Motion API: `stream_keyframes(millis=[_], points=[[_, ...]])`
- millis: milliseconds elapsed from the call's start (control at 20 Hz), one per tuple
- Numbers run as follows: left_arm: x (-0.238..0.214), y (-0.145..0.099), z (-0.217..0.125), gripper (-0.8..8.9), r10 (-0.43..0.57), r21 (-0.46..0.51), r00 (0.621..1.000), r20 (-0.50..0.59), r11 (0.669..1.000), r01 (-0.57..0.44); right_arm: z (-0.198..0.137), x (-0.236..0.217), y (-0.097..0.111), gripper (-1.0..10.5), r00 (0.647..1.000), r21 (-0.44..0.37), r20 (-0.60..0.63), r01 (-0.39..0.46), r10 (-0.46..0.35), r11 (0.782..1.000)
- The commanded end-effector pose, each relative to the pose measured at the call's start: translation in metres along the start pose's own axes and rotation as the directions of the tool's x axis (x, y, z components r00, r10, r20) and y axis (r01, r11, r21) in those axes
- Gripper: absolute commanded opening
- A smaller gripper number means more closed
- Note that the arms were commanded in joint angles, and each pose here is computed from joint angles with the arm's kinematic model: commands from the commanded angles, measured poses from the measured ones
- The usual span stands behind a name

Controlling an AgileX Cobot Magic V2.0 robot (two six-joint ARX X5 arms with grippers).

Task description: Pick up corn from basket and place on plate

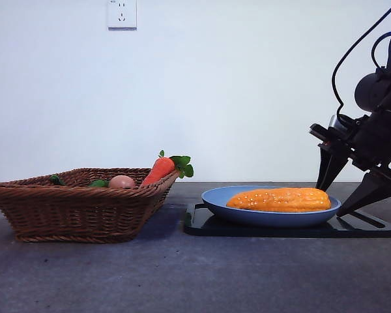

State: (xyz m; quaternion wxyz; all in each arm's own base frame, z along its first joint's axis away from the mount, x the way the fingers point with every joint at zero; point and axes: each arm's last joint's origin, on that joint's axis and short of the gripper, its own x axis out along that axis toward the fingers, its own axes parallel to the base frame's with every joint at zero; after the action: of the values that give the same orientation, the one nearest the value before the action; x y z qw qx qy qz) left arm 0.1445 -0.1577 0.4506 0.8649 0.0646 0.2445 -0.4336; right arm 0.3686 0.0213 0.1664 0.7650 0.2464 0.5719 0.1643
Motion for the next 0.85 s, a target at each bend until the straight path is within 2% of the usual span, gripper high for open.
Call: stream_keyframes(millis=[50, 250, 500, 750, 850], points=[[-0.003, -0.002, 0.004, 3.91, -0.001, 0.002, 1.0, 0.01, 1.0, 0.001, 0.005, -0.015, 0.003, 2.5, 0.999, -0.02, 0.042, 0.003, -0.002, 1.0], [-0.003, 0.0, 0.002, 3.91, 0.041, 0.0, 0.999, -0.009, 0.999, -0.041, 0.0, -0.049, 0.017, 2.5, 0.995, -0.05, 0.095, 0.001, 0.004, 0.999], [-0.003, 0.001, 0.002, 3.91, 0.086, 0.001, 0.996, -0.01, 0.996, -0.086, -0.02, -0.096, 0.046, 2.4, 0.99, -0.155, 0.14, 0.001, 0.021, 0.988], [-0.003, 0.001, 0.001, 3.9, 0.087, 0.003, 0.996, -0.018, 0.996, -0.087, -0.058, -0.136, 0.086, 2.4, 0.989, -0.284, 0.135, -0.014, 0.054, 0.959], [-0.003, 0.001, 0.001, 3.89, 0.088, 0.004, 0.996, -0.021, 0.996, -0.088, -0.085, -0.156, 0.108, 2.2, 0.988, -0.369, 0.128, -0.031, 0.084, 0.929]])
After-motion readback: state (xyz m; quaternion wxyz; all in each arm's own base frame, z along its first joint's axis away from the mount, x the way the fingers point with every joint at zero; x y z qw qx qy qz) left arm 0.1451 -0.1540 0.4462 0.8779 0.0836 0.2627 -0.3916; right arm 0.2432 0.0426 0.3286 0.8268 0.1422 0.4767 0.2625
